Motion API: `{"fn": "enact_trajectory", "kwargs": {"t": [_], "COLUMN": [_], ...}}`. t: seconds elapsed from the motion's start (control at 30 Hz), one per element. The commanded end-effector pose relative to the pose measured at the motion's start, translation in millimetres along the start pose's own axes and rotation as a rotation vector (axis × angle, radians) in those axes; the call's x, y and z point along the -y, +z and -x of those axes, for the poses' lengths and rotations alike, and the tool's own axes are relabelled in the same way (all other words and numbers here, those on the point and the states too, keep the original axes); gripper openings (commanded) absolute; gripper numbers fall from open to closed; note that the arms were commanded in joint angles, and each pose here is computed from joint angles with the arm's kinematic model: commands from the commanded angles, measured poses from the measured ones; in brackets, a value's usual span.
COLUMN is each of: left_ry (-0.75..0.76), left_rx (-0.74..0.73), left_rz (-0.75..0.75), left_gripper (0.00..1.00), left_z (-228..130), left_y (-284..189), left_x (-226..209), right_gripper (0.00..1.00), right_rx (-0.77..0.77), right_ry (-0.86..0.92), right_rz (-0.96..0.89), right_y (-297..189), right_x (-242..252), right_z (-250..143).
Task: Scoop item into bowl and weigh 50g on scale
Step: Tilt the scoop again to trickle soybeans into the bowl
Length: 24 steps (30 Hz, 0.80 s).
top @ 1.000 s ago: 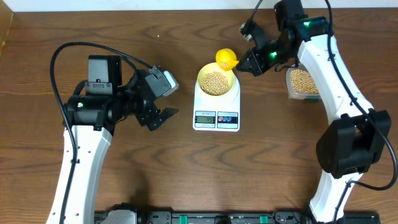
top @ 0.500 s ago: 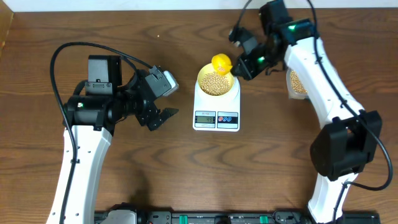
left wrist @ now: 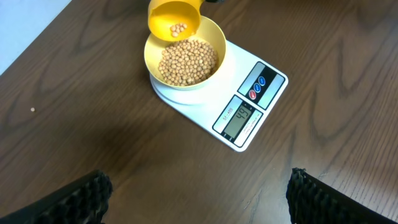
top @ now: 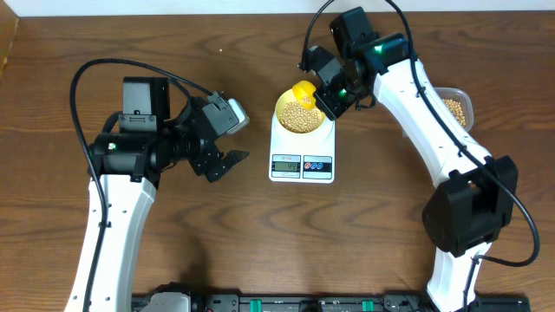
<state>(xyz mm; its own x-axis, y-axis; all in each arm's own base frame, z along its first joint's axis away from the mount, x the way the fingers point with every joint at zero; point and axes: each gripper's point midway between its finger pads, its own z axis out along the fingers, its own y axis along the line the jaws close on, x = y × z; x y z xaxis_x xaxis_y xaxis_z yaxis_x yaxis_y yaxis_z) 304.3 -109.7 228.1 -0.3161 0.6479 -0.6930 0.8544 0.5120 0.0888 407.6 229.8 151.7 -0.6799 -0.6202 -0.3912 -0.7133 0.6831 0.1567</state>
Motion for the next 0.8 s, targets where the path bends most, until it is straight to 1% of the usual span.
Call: {"fn": "enact_trajectory", "kwargs": {"t": [0.0, 0.17, 0.33, 0.77], "left_ry": [-0.022, -0.022, -0.022, -0.022], "left_rx": [0.0, 0.0, 0.0, 0.0], "left_rz": [-0.017, -0.017, -0.017, -0.017], "left_gripper": [0.92, 0.92, 0.92, 0.92], "left_z": [-2.7, -2.7, -2.7, -2.7], "left_y": [2.9, 2.9, 2.9, 2.9], "left_x": [1.5, 1.5, 1.5, 1.5], "right_gripper": [0.01, 0.01, 0.01, 0.01], "right_rx": [0.034, 0.033, 0.027, 0.026], "right_ry": [-0.009, -0.022, -0.073, -0.076], "right_rz": [-0.034, -0.03, -0.022, -0.019], "right_y": [-15.5, -14.3, -11.8, -11.3], "right_x": [0.5, -3.9, -13.4, -15.3], "right_z": [6.9, 8.0, 9.1, 9.4]}}
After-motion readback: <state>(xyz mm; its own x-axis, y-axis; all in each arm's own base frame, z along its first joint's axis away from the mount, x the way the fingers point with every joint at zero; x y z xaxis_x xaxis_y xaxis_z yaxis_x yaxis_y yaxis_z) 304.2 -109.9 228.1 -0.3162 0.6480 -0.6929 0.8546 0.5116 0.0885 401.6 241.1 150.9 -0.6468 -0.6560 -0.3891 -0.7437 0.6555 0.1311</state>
